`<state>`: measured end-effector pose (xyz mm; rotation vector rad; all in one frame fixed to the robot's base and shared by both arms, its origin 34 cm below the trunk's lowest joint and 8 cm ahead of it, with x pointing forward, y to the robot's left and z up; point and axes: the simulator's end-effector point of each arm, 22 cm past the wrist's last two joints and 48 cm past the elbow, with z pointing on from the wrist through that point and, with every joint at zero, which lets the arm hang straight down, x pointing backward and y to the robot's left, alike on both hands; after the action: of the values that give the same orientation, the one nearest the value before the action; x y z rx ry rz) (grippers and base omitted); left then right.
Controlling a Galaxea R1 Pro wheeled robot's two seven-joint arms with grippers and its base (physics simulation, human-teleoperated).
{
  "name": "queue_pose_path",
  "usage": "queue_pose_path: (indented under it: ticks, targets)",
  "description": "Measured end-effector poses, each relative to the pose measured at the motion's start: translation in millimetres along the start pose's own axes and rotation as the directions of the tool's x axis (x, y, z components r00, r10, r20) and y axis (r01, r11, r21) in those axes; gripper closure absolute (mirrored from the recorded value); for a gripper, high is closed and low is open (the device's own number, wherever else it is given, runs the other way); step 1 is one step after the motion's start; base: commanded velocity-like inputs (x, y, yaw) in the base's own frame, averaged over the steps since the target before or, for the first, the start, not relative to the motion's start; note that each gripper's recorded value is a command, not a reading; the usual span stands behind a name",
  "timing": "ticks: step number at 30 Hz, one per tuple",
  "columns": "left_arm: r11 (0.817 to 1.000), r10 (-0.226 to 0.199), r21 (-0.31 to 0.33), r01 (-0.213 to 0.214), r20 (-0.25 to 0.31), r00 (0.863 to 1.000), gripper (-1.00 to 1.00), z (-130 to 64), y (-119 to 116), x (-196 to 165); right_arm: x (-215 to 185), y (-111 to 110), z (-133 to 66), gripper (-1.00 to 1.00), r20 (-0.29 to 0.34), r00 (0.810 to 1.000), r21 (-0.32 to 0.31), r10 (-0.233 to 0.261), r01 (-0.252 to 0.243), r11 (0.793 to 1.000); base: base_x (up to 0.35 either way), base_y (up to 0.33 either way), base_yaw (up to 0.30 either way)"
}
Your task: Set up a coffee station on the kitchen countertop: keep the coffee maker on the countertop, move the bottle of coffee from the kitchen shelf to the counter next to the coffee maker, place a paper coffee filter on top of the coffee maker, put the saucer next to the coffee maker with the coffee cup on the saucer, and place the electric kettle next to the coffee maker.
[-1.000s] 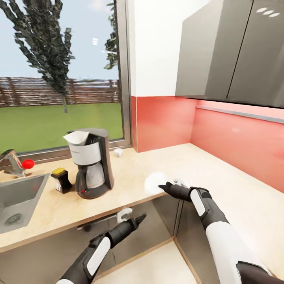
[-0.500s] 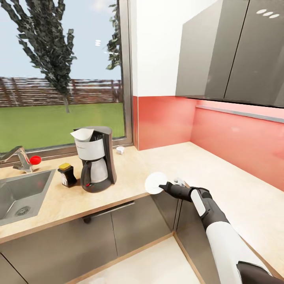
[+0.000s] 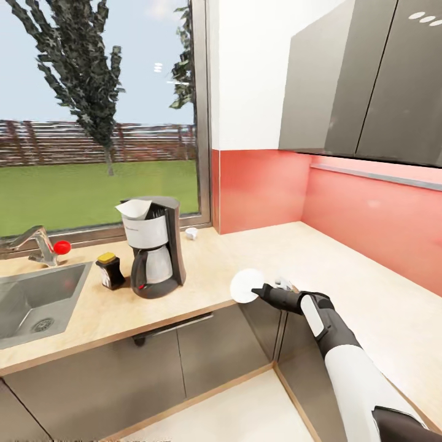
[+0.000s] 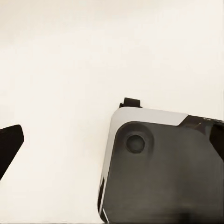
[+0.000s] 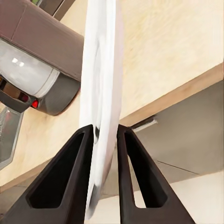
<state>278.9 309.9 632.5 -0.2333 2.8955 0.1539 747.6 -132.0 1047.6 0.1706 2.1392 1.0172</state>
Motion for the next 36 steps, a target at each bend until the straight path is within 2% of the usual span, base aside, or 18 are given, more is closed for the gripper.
queue_pose_path:
  ticks: [4, 9, 11, 19, 22, 24, 26, 36]
  targets:
    - [1.000, 0.019, -0.016, -0.019, -0.022, 1.000, -1.00, -0.2, 5, 11, -1, -1, -1.4, 1.00, 0.002, 1.000, -0.001, 0.001, -0.001, 1.000, 0.185, 0.000, 0.269]
    - [0.995, 0.024, -0.100, -0.027, -0.032, 0.999, -1.00, -1.6, 21, 16, -1, 0, -1.4, 1.00, 0.000, 1.000, -0.002, 0.000, 0.000, 1.000, 0.312, 0.000, 0.275]
    - [0.993, 0.024, -0.114, -0.027, -0.033, 0.999, -1.00, -2.0, 25, 17, 0, 0, -1.3, 1.00, -0.001, 1.000, -0.002, 0.000, 0.000, 1.000, 0.334, 0.000, 0.276]
    - [0.992, 0.024, -0.124, -0.029, -0.039, 0.999, -1.00, -2.2, 27, 20, 5, -4, 0.9, 1.00, -0.012, 1.000, 0.005, 0.006, -0.006, 1.000, 0.193, 0.000, 0.101]
    - [0.992, 0.025, -0.125, -0.030, -0.041, 0.999, -1.00, -2.3, 27, 21, 20, -11, 5.3, 1.00, -0.043, 0.999, 0.015, 0.030, -0.029, 0.999, 0.013, 0.000, 0.003]
    - [0.992, 0.025, -0.126, -0.030, -0.042, 0.999, -1.00, -2.2, 28, 21, 49, -23, 12.4, 1.00, -0.102, 0.992, 0.031, 0.079, -0.076, 0.997, 0.002, 0.000, 0.001]
    - [0.992, 0.025, -0.126, -0.030, -0.042, 0.999, -1.00, -2.3, 28, 21, 62, -26, 15.3, 1.00, -0.126, 0.987, 0.035, 0.102, -0.098, 0.995, 0.000, 0.000, 0.000]
    - [0.991, 0.024, -0.130, -0.030, -0.042, 0.999, -1.00, -2.4, 31, 21, 88, -32, 19.8, 1.00, -0.175, 0.974, 0.046, 0.144, -0.138, 0.989, 0.068, 0.204, 0.000]
